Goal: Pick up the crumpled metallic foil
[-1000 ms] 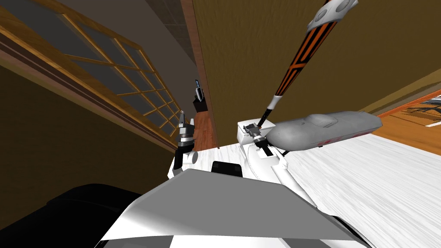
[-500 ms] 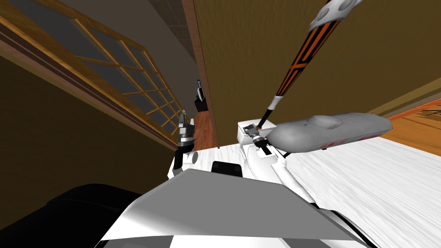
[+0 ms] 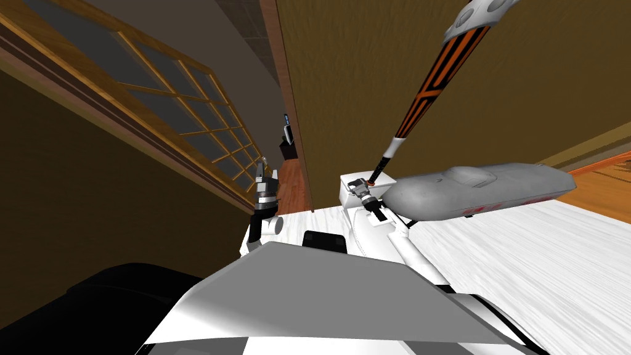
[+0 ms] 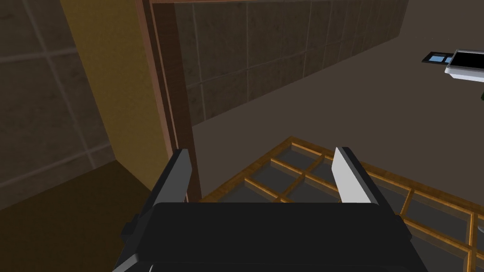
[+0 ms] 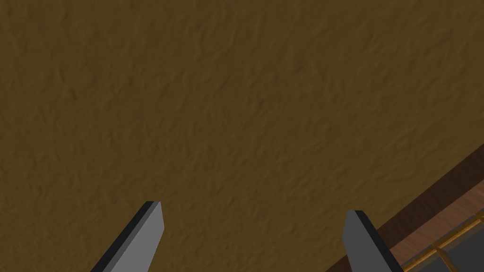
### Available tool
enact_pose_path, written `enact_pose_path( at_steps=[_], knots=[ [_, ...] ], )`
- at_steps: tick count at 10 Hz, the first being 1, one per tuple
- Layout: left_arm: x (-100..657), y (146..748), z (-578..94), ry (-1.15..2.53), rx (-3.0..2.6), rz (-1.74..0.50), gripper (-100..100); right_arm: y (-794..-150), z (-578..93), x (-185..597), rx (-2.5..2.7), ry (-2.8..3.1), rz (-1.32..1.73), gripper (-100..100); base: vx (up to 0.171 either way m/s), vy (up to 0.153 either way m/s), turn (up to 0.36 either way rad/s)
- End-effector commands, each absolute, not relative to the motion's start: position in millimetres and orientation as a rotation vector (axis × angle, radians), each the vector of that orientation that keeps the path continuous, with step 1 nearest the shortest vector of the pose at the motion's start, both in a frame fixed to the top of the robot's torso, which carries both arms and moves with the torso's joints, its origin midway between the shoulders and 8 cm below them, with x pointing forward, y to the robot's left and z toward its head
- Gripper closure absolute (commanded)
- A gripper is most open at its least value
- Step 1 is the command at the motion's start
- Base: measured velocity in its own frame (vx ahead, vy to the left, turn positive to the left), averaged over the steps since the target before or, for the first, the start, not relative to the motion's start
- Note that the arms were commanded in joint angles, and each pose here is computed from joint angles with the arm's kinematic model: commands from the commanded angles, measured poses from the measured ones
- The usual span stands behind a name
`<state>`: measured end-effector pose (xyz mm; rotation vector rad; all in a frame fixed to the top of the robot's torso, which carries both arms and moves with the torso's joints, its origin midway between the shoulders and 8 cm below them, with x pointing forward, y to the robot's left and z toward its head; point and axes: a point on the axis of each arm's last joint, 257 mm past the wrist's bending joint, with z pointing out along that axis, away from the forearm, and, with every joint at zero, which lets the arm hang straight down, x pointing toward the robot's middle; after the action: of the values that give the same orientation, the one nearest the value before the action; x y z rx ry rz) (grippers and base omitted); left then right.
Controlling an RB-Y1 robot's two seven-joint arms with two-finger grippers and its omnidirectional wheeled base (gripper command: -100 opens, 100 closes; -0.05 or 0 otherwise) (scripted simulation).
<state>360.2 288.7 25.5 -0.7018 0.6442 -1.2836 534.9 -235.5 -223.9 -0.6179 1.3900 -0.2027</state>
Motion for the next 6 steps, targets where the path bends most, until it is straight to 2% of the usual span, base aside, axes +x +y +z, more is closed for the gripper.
enact_pose_path(
  at_steps=[1,6],
  knots=[
    [360.2,288.7,25.5,0.644,-0.702,-1.284,0,-239.1,-237.3,537.7,-0.689,1.399,-0.259,-100,0.013,-0.048,0.066],
    [360.2,288.7,25.5,0.644,-0.702,-1.284,0,-246.6,-261.0,540.1,-0.843,1.391,-0.382,-100,0.009,-0.055,0.038]
  ],
)
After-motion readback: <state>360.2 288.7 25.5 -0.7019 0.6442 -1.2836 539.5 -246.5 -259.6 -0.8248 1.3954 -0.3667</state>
